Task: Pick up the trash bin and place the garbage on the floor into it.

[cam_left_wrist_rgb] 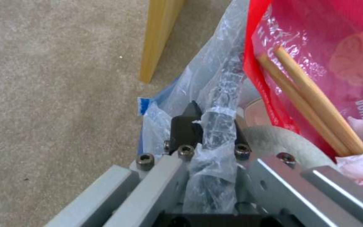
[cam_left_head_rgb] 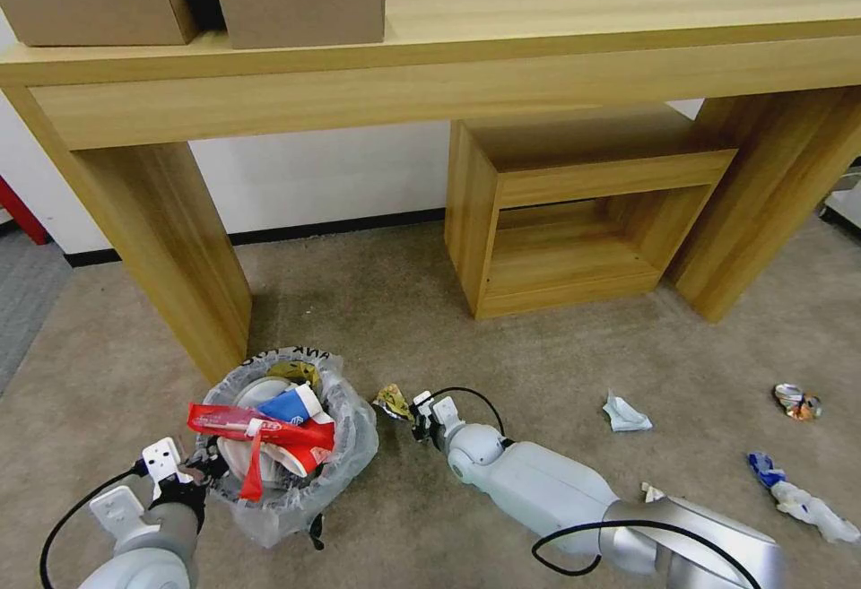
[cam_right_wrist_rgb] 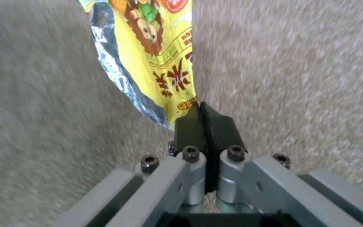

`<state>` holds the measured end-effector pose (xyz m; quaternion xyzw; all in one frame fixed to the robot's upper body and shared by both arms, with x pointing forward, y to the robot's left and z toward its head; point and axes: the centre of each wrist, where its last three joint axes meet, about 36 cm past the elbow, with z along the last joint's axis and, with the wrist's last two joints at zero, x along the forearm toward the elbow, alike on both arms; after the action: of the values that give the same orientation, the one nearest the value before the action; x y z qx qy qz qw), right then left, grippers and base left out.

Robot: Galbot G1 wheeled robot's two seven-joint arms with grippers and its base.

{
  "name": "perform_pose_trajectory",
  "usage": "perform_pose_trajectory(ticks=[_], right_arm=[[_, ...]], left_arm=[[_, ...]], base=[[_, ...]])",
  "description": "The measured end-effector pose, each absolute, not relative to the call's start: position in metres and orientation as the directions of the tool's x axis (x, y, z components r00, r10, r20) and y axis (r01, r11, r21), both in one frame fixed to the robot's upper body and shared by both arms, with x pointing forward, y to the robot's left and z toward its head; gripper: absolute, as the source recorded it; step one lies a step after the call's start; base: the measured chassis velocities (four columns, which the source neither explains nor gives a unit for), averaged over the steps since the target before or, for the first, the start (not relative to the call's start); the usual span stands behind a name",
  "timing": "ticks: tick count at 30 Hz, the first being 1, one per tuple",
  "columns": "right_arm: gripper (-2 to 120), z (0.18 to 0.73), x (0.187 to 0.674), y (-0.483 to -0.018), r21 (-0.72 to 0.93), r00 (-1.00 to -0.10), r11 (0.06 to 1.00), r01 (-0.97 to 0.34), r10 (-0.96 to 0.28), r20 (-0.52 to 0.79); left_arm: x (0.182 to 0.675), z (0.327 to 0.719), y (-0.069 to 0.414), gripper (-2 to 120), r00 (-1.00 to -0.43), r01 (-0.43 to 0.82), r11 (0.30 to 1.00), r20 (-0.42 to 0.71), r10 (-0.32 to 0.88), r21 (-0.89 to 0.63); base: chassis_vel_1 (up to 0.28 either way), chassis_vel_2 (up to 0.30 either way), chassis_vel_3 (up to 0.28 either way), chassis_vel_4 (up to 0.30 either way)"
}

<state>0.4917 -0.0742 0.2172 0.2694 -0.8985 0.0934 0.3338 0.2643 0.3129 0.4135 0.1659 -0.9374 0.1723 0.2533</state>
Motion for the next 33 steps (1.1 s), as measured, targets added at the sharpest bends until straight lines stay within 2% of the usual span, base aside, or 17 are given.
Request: perform_pose_trajectory(ticks=[4,8,11,12,15,16,19,20,23,26,29,30,32,33], right_arm=[[0,0.240,0.489,-0.091,0.051,-0.660,0.855,-0.516,-0.435,0.613],[0,0.271,0.489,-0.127,0.076,-0.705,0.871,-0.486,-0.442,0.555],[0,0.306,0.490,-0.165,0.092,-0.772,0.879,-0.469,-0.458,0.442],[0,0.306,0.490,-0.165,0.092,-0.772,0.879,-0.469,-0.458,0.442],[0,0.327,0.491,-0.180,0.118,-0.798,0.855,-0.504,-0.514,0.314],[0,0.327,0.491,-0.180,0.118,-0.798,0.855,-0.504,-0.514,0.314],[0,0.341,0.494,-0.188,0.123,-0.786,0.806,-0.579,-0.592,0.176],[0,0.341,0.494,-0.188,0.123,-0.786,0.806,-0.579,-0.592,0.176],[0,0.365,0.491,-0.185,0.137,-0.716,0.713,-0.688,-0.697,0.036],[0,0.378,0.489,-0.182,0.141,-0.674,0.665,-0.733,-0.738,-0.021],[0,0.410,0.477,-0.164,0.135,-0.523,0.507,-0.851,-0.841,-0.138],[0,0.410,0.477,-0.164,0.135,-0.523,0.507,-0.851,-0.841,-0.138],[0,0.426,0.461,-0.148,0.131,-0.420,0.402,-0.906,-0.893,-0.162],[0,0.429,0.457,-0.145,0.130,-0.398,0.380,-0.916,-0.903,-0.161]], left_arm=[[0.266,0.412,0.315,1,-0.814,-0.401,0.886,0.534,-0.228,-0.233],[0.268,0.412,0.315,1,-0.813,-0.401,0.886,0.536,-0.227,-0.232],[0.267,0.412,0.315,1,-0.811,-0.397,0.889,0.540,-0.224,-0.229],[0.267,0.412,0.315,1,-0.811,-0.397,0.889,0.540,-0.224,-0.229],[0.267,0.412,0.315,1,-0.810,-0.395,0.890,0.542,-0.221,-0.226],[0.267,0.412,0.315,1,-0.810,-0.395,0.890,0.542,-0.221,-0.226],[0.268,0.413,0.314,1,-0.812,-0.391,0.891,0.542,-0.217,-0.229],[0.268,0.413,0.314,1,-0.812,-0.391,0.891,0.542,-0.217,-0.229],[0.268,0.415,0.314,1,-0.813,-0.386,0.894,0.541,-0.213,-0.228],[0.268,0.416,0.314,1,-0.814,-0.384,0.895,0.541,-0.212,-0.228],[0.267,0.419,0.312,1,-0.816,-0.380,0.896,0.540,-0.208,-0.229],[0.267,0.419,0.312,1,-0.816,-0.380,0.896,0.540,-0.208,-0.229],[0.267,0.421,0.311,1,-0.818,-0.376,0.897,0.537,-0.205,-0.231],[0.267,0.421,0.311,1,-0.819,-0.376,0.897,0.536,-0.205,-0.231]], base=[[0.000,0.000,0.000,0.000],[0.000,0.000,0.000,0.000],[0.000,0.000,0.000,0.000],[0.000,0.000,0.000,0.000],[0.000,0.000,0.000,0.000],[0.000,0.000,0.000,0.000],[0.000,0.000,0.000,0.000],[0.000,0.000,0.000,0.000],[0.000,0.000,0.000,0.000],[0.000,0.000,0.000,0.000],[0.000,0.000,0.000,0.000],[0.000,0.000,0.000,0.000],[0.000,0.000,0.000,0.000],[0.000,0.000,0.000,0.000]])
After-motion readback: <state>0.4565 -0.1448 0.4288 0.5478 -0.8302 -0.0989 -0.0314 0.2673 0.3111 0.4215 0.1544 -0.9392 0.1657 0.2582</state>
